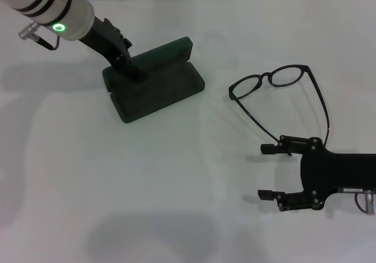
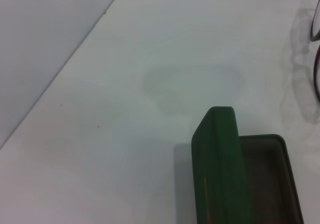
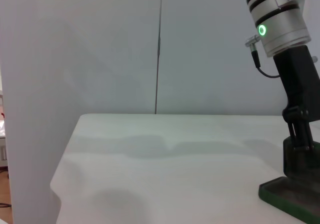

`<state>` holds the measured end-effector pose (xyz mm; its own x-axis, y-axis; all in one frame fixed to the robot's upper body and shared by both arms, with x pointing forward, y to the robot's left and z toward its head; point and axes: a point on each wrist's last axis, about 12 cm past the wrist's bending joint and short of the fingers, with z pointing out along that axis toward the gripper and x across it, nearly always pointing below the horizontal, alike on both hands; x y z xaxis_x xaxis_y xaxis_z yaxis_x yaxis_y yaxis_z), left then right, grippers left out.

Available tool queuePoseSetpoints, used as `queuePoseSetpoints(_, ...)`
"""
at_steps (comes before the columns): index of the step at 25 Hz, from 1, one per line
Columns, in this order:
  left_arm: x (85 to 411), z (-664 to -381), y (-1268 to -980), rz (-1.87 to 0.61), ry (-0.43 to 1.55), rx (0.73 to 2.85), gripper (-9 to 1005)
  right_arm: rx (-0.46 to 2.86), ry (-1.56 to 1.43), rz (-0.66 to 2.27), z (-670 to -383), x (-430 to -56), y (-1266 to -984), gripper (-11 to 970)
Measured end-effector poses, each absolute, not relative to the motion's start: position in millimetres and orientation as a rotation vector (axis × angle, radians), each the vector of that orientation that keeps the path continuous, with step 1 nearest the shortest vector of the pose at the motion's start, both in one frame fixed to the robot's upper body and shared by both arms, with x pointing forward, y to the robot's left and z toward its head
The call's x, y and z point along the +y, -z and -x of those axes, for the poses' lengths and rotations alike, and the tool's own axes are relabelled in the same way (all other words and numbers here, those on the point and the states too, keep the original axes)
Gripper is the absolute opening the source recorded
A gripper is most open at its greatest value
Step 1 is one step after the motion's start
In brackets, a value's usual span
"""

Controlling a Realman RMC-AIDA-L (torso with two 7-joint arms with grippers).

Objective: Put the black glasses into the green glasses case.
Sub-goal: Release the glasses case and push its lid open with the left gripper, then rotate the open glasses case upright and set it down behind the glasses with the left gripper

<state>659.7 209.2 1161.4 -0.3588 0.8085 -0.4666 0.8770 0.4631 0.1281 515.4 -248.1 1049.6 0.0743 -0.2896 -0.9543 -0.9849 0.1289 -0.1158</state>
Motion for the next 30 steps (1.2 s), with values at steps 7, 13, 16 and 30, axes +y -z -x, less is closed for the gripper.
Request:
queuePoseSetpoints(7, 203.5, -658.5, -1162.7, -1.416, 0.194, 2.227, 821, 1.413, -0.875, 1.343, -515.3, -249.1, -1048.7, 792)
queuePoseSetpoints(13, 201.5, -658.1, -1162.6, -1.427, 0.188, 2.223, 631, 1.419, -0.869, 1.346, -515.5, -249.7, -1048.0, 792)
queuePoseSetpoints(16, 200.7, -658.0, -1162.9, -1.425, 0.196, 2.22, 564, 1.419, -0.869, 1.346, -515.4, -249.3, -1047.8, 792)
queuePoseSetpoints(30, 200.8, -657.4, -1164.0, -1.438, 0.193, 2.216, 215, 1.419, -0.866, 1.342, -516.0, -249.4, -1048.1, 791)
